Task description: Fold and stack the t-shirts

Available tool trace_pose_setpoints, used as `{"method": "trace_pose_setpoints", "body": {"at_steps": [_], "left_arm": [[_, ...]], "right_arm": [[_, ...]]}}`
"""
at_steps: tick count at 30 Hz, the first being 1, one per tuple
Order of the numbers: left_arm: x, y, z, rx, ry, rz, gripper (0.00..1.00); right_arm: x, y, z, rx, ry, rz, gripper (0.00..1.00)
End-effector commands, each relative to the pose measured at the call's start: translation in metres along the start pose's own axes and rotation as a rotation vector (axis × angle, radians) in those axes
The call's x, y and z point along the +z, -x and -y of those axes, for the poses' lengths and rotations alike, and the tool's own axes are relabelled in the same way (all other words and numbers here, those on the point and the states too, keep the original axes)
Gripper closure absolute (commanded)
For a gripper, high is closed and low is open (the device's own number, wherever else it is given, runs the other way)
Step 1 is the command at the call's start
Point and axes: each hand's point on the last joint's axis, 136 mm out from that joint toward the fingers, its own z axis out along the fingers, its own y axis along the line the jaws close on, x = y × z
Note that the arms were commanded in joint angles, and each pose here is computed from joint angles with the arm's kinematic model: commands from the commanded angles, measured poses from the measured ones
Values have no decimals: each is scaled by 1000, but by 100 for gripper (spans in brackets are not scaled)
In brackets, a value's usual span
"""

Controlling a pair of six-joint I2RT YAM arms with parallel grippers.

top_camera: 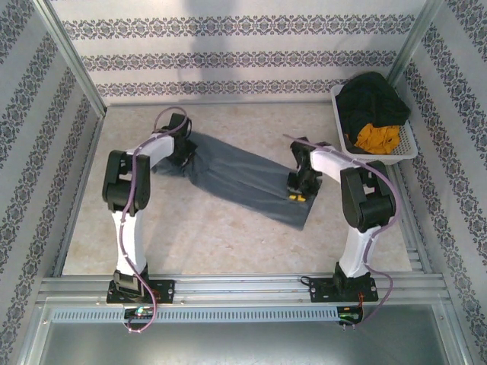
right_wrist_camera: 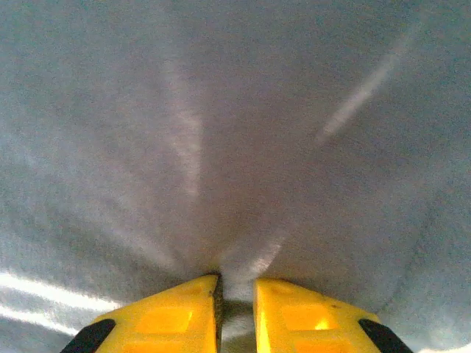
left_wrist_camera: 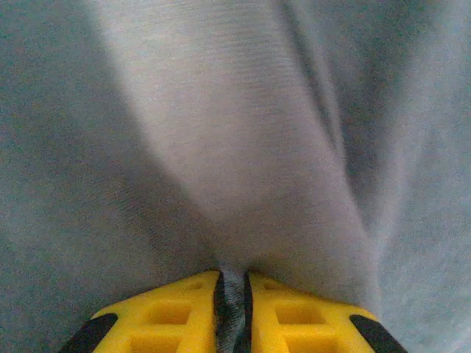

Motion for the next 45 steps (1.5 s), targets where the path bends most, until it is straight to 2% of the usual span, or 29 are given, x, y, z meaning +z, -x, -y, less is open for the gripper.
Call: {"method": "trace_pose_setpoints", "body": {"at_steps": [1,4,8,12,16,20,23,26,29,32,37,40,45], "left_arm": [[51,-3,37,81,-115,-46,81],[68,-7,84,123,-226,-68,80],[80,-29,137,191,-367,-121,79],[87,-44,162,227,-430,-146,76],[52,-33,181,278,-460,-86,68],[4,-12,175,275,-458,17,59],[-29,-4,154,196,-500,52,59],[-57,-19,122,190,-501,50,59],[-75,-52,76,221,-453,-26,58],[-94,-86,19,264,-349,-115,56],[-125,-144,-65,346,-228,-291,56],[-142,-173,-99,407,-177,-371,55],[-162,-222,-135,428,-138,-553,52]], "right_arm": [[14,-57,-15,-4,17,-112,78],[24,-88,-52,-49,91,-164,77],[41,-118,-99,-92,153,-220,77],[48,-126,-133,-109,222,-226,75],[21,-113,-143,-137,278,-147,69],[-14,-100,-123,-148,291,-36,62],[-34,-91,-88,-105,300,47,58],[-38,-91,-52,-59,300,58,56],[-35,-101,-31,-61,296,21,53],[-31,-115,-21,-111,267,-35,52],[-6,-143,-13,-180,217,-192,52],[4,-148,-19,-206,220,-210,54],[18,-153,-17,-187,170,-230,58]]}}
